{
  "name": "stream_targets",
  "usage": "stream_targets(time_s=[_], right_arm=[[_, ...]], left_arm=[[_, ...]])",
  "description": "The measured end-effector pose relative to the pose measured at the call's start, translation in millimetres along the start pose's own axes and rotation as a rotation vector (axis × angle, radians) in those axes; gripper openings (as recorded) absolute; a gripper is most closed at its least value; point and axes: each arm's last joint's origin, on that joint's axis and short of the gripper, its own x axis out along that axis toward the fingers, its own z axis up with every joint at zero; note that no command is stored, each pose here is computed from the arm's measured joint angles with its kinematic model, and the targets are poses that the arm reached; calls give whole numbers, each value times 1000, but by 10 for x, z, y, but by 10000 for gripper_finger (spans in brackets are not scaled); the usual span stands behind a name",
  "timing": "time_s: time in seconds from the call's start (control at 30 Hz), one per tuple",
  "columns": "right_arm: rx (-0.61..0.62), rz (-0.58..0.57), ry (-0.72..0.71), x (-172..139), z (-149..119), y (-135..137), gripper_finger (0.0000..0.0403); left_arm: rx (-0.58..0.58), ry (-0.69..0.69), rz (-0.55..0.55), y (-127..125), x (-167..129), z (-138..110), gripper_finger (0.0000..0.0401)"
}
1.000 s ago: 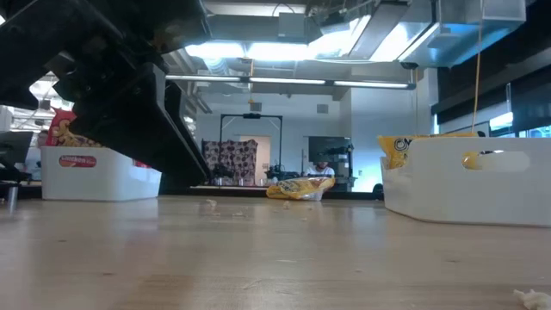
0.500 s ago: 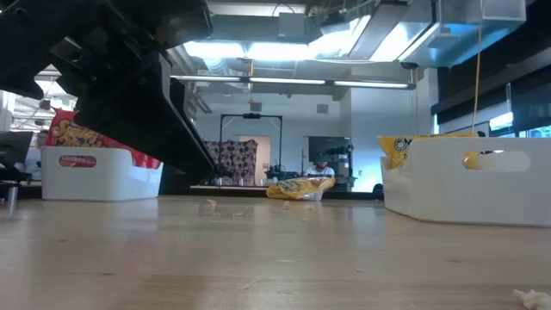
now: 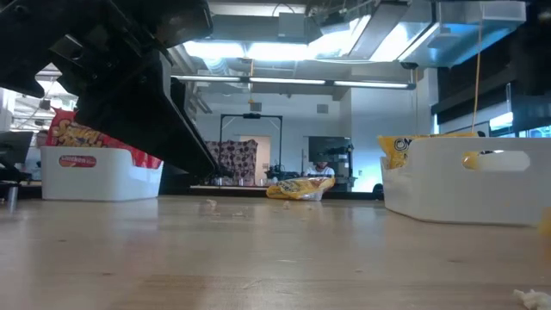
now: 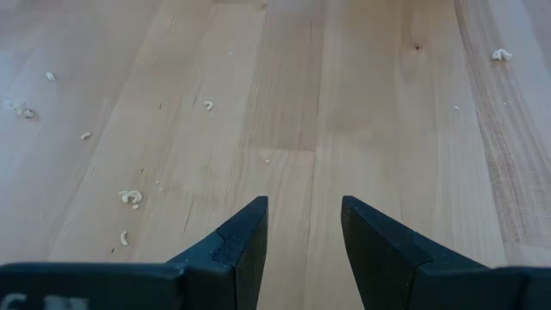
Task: Sort Maruchan noodles
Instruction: Put the bottom yellow noodle into the bottom white bin
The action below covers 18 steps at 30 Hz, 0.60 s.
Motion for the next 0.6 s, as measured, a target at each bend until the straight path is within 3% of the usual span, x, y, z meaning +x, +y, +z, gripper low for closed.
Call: stream_targets(time_s=[0.3, 0.6], right_arm=[[-95, 114, -297, 171, 245, 152, 209], [-237, 185, -459, 320, 507, 261, 209]], left_arm=[[-7, -10, -4, -3, 1, 12, 143], [-60, -80, -40, -39, -2, 88, 143]])
